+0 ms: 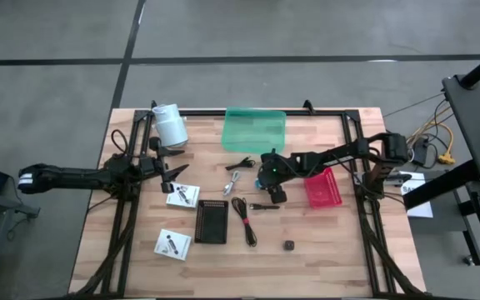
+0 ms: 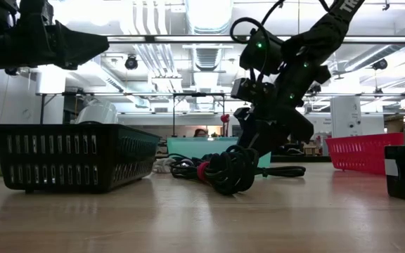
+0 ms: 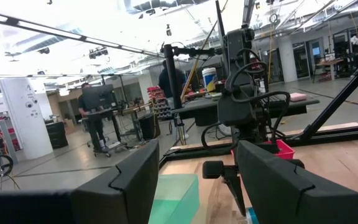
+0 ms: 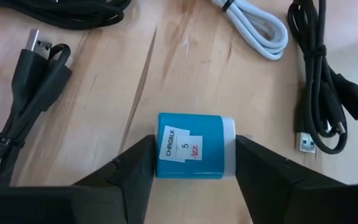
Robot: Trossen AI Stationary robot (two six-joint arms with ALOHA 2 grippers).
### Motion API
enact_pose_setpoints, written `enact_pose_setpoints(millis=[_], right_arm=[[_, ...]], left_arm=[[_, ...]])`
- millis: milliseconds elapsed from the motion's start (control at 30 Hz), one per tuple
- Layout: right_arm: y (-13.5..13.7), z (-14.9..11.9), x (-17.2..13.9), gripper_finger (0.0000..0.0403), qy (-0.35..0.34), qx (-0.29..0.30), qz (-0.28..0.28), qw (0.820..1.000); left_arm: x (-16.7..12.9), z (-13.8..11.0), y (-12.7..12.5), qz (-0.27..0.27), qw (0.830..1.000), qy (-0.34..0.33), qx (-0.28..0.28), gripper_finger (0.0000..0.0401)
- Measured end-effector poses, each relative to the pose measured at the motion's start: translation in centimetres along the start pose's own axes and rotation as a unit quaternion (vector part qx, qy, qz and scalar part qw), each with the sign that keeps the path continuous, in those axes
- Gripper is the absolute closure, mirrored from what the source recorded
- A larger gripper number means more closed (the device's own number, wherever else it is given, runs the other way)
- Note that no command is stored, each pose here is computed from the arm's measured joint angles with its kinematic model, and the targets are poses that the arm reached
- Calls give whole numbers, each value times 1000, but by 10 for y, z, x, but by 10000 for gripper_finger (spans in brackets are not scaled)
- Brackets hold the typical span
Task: Pick and place items into bin
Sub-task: Put the blue charger adapter into the red bin
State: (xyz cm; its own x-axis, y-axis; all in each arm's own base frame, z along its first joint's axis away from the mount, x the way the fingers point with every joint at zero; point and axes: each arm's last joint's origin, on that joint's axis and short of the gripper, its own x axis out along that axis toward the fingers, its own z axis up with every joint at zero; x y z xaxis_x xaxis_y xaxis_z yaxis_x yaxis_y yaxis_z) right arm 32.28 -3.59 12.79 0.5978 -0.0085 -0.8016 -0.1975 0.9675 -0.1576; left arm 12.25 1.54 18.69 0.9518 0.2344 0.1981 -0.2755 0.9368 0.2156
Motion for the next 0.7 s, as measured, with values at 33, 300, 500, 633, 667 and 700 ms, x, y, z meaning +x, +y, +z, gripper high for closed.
enact_pose_setpoints(millis=[33, 300, 500, 633, 667, 700], right_arm=[[0, 0, 0, 212, 0, 0, 0, 1000], [0, 0, -1, 223, 1, 2, -4, 1000], [-2, 4, -2, 224, -1, 0, -7, 1000], [-5, 15, -9, 224, -14, 1, -12, 1000], [-7, 18, -10, 224, -14, 1, -14, 1000], [-8, 21, -11, 225, -9, 1, -17, 1000]], left_arm=[[0, 0, 0, 0, 1000, 0, 0, 201], [0, 0, 0, 0, 1000, 0, 0, 201], [0, 0, 0, 0, 1000, 0, 0, 201], [0, 0, 0, 0, 1000, 0, 0, 201], [0, 0, 0, 0, 1000, 0, 0, 201], [0, 0, 0, 0, 1000, 0, 0, 201]])
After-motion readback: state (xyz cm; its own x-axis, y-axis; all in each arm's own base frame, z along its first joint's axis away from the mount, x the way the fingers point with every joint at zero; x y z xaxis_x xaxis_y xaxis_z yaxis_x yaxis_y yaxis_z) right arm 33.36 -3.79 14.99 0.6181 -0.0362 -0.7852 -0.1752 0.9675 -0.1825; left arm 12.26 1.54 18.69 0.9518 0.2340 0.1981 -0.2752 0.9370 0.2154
